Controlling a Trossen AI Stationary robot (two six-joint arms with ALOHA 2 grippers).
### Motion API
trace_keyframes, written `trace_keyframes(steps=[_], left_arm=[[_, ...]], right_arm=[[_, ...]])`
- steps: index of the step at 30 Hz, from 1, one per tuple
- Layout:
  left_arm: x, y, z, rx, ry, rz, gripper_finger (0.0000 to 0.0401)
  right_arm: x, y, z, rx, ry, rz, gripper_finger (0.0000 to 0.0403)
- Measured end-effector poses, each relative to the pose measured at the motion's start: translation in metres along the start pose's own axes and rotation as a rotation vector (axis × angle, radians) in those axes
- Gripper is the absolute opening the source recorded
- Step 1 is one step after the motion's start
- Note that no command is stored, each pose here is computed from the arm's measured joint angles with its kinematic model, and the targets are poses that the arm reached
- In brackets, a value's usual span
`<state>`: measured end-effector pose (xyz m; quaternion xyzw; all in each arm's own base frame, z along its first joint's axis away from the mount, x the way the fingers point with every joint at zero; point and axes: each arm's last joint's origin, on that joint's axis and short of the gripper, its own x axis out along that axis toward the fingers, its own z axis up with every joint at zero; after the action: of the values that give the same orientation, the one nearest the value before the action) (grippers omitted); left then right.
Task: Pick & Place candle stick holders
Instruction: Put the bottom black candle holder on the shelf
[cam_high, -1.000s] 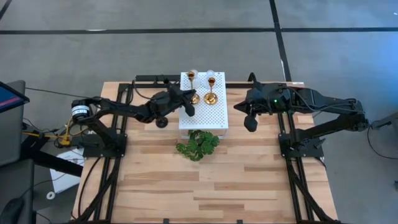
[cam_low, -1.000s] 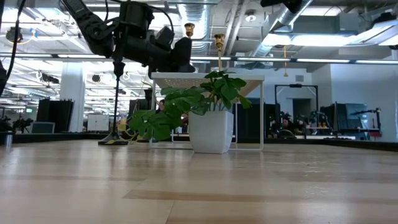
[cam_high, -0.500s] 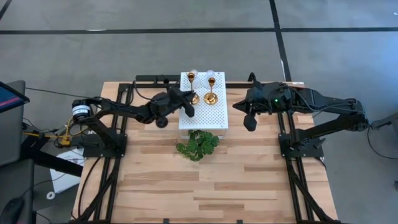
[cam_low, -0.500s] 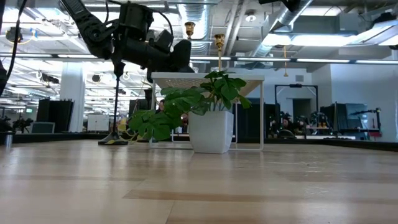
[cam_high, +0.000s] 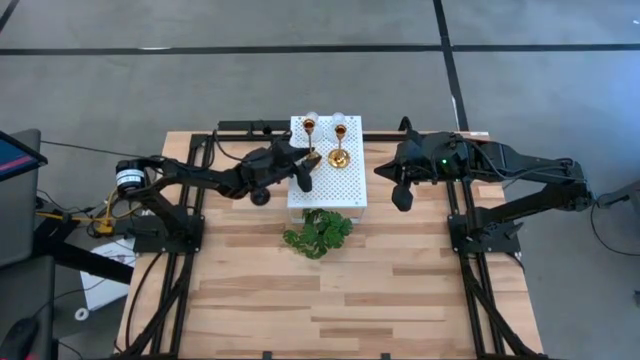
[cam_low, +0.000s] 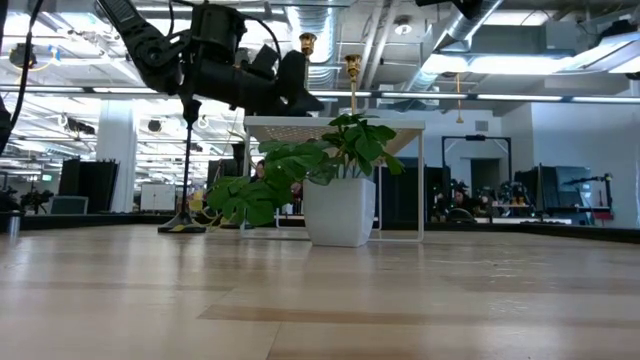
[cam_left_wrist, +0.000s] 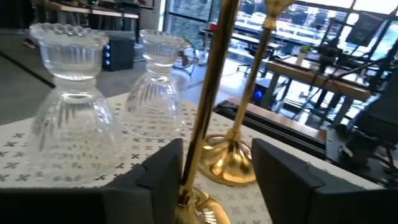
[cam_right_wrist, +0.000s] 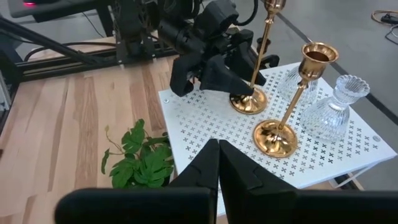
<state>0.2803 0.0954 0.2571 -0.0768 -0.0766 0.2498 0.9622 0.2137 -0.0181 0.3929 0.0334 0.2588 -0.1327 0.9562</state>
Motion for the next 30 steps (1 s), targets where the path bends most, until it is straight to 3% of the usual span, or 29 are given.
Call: trace_keyframes(steps=[5, 11, 19, 23, 30], left_arm=[[-0.007, -0.001, 0.016, 0.043, -0.053, -0.008, 0.0215], [-0.026, -0.002, 0.045, 0.060, -0.100, -0.014, 0.0209], [-0.070, -0.009, 0.066, 0.198, 0.028, 0.102, 0.0177], [-0.094, -0.015, 0.081, 0.180, 0.008, 0.058, 0.0162], [-0.132, -0.024, 0.081, 0.134, 0.126, 0.039, 0.0144]], right_arm=[[0.000, 0.000, 0.000, 0.000, 0.000, 0.004, 0.0000], [0.000, 0.003, 0.000, -0.007, 0.001, 0.016, 0.0000], [0.000, 0.003, 0.000, -0.007, 0.001, 0.016, 0.0000], [0.000, 0.003, 0.000, -0.007, 0.001, 0.016, 0.0000], [0.000, 0.003, 0.000, -0.007, 0.001, 0.016, 0.0000]])
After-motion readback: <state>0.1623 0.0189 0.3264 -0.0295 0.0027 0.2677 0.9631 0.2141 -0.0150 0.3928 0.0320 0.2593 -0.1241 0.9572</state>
